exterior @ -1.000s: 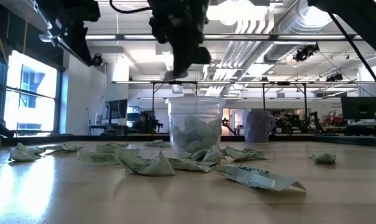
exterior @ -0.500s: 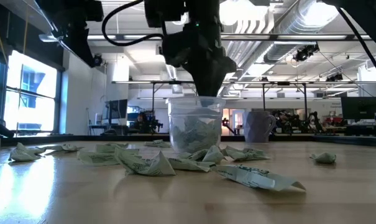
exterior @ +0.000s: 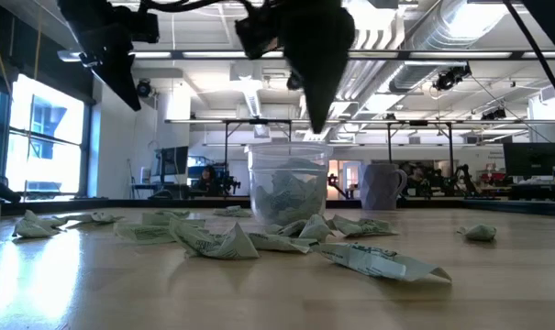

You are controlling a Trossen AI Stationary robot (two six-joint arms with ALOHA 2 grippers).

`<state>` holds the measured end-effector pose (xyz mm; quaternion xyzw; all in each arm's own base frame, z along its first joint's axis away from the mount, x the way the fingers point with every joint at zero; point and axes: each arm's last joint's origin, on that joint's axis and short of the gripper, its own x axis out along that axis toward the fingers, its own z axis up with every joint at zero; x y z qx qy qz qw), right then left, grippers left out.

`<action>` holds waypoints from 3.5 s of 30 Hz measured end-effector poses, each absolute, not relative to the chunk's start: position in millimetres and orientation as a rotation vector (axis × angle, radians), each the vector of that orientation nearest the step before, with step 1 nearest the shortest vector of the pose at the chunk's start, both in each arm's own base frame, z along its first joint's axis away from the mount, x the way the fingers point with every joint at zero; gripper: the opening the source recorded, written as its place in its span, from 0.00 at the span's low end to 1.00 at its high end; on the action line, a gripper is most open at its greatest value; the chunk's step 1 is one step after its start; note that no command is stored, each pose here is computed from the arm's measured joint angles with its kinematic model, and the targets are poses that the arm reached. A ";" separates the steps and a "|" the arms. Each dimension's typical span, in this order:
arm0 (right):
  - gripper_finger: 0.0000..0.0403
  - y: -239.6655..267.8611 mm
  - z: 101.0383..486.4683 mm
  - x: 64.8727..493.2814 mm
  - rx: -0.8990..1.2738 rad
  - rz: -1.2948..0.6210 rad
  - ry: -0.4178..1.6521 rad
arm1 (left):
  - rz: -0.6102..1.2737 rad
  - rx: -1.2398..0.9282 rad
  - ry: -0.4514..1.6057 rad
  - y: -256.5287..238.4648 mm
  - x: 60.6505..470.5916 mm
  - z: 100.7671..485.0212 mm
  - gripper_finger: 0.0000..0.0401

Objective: Pick and place Stevia / Truvia into bins
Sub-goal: Put the green stevia packet into the transparent container, then adjust the transparent container on the table

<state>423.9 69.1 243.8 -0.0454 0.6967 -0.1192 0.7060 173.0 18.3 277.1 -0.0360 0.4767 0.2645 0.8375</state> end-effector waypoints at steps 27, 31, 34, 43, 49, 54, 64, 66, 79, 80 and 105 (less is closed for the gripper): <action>0.65 137.7 154.4 324.0 -0.111 0.090 1.606 | 0.556 -0.147 0.975 17.5 175.6 278.0 0.18; 0.65 121.0 144.9 313.5 -0.111 0.112 1.596 | 0.563 -0.212 0.966 16.8 175.7 277.7 0.18; 0.65 111.2 141.3 308.4 -0.071 0.152 1.567 | 0.574 -0.236 0.958 16.7 175.8 277.9 0.18; 0.57 105.5 136.6 311.2 -0.047 0.218 1.483 | 0.601 -0.283 0.944 16.8 175.8 277.9 0.18; 0.38 110.6 132.9 309.6 -0.049 0.230 1.481 | 0.607 -0.288 0.941 16.8 175.8 277.9 0.18; 0.16 111.2 130.7 307.1 0.025 0.210 1.510 | 0.614 -0.282 0.939 17.1 175.7 278.0 0.18; 0.05 103.9 152.8 321.3 0.153 0.009 1.541 | 0.611 -0.242 0.944 17.5 175.6 278.1 0.18; 0.03 100.7 170.6 331.4 0.136 -0.051 1.484 | 0.606 -0.233 0.947 17.5 175.6 278.1 0.18; 0.01 27.8 252.3 388.6 0.203 -0.287 1.093 | 0.587 -0.166 1.024 17.3 170.2 275.4 0.18; 0.01 20.9 252.2 391.4 0.234 -0.269 1.081 | 0.583 -0.155 1.035 17.4 169.5 275.1 0.18; 0.38 0.2 212.8 414.3 0.173 -0.171 1.125 | 0.426 -0.132 0.881 75.4 181.5 284.7 0.18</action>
